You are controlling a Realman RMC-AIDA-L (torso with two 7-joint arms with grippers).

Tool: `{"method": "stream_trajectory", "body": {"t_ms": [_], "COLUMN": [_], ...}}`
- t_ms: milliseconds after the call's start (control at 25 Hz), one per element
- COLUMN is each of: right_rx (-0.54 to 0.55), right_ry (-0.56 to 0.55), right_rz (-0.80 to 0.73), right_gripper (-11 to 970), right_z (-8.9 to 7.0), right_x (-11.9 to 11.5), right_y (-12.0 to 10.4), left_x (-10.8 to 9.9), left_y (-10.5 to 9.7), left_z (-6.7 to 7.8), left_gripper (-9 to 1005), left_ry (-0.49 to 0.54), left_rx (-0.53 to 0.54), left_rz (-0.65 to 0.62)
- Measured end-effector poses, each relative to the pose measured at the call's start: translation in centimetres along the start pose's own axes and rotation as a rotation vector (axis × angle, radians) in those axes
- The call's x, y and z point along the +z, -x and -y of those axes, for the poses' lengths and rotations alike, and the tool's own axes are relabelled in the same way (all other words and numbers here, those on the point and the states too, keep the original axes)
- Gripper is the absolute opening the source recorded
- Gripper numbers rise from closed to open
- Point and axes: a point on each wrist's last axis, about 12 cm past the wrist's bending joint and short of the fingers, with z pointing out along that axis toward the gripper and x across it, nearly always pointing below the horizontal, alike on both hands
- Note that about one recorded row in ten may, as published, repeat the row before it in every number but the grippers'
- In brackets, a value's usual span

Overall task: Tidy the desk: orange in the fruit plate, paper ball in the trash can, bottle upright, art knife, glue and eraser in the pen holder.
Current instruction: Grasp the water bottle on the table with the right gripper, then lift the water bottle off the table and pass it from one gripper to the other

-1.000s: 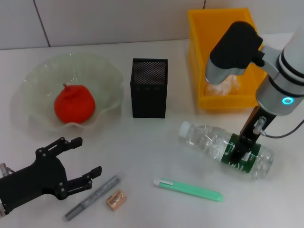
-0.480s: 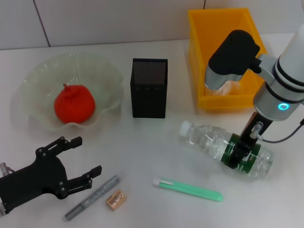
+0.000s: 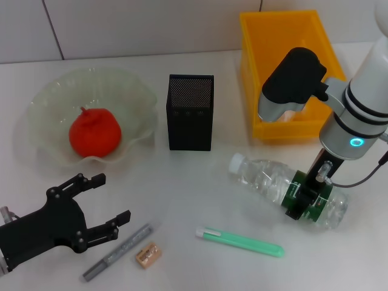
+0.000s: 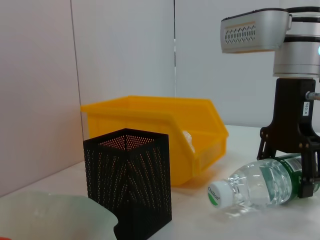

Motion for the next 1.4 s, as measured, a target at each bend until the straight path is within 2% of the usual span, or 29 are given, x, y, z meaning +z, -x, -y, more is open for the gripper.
{"method": "stream_trajectory", "body": {"t_ms": [1120, 1400], "right_rx": [0.012, -0.028], "right_ry": [-0.002, -0.007], "right_rz": [-0.011, -0.039], "right_gripper": [823, 801], "right_z": [0.24, -0.17], "right_x": [0.64, 0.85], "right_y": [0.02, 0.24], "left_x": [-0.05, -0.11], "left_y": [-0.04, -0.10], "left_z": [0.04, 0.10], "left_gripper": [840, 839], "left_ry": [0.001, 0.002], "left_rx": [0.009, 0.007], "left_rz": [0.000, -0.001]}}
